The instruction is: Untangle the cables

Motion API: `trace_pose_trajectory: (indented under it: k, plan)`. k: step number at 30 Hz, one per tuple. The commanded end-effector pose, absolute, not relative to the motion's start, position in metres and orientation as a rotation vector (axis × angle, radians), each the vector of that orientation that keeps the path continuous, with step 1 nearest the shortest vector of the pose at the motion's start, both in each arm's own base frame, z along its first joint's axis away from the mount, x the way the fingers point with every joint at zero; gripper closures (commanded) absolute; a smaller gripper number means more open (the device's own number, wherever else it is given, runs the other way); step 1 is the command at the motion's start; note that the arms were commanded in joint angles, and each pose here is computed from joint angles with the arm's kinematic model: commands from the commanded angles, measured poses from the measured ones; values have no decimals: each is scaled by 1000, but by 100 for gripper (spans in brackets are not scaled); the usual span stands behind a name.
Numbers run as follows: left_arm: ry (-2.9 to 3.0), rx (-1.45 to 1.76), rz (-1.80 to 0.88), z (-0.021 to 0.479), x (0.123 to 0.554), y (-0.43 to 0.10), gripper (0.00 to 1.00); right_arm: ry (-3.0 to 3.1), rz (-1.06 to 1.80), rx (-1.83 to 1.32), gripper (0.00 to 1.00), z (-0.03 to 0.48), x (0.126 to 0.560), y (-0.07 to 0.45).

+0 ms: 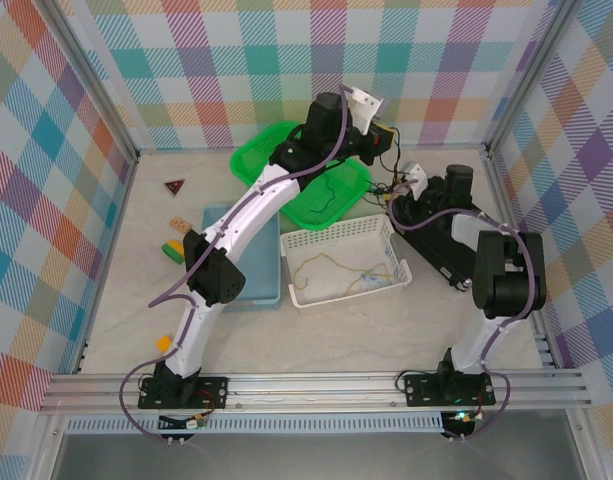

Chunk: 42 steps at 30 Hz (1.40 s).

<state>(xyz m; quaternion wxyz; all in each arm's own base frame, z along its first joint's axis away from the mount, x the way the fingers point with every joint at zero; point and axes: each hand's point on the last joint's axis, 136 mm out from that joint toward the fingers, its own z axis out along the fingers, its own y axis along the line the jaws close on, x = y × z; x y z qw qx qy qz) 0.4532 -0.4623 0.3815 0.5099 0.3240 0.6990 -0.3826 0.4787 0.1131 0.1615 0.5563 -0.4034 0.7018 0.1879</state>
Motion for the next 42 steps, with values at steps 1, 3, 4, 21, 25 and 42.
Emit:
trace_pose_trajectory:
  k: [1, 3, 4, 21, 25, 42]
  plan:
    - [1573, 744, -935, 441, 438, -447, 100, 1483, 480, -997, 56, 198, 486, 128]
    - [1573, 737, -930, 443, 438, -445, 100, 1454, 496, -971, 65, 204, 489, 130]
    - [1573, 735, -929, 444, 438, -444, 100, 1442, 499, -959, 68, 208, 491, 129]
    - [1659, 555, -673, 465, 456, -377, 100, 1493, 401, -751, 100, 243, 502, 101]
    - [1689, 487, -605, 469, 460, -348, 100, 1562, 367, -633, 100, 251, 508, 79]
    - [1724, 362, -451, 479, 450, -247, 100, 1741, 361, -282, 100, 264, 508, 21]
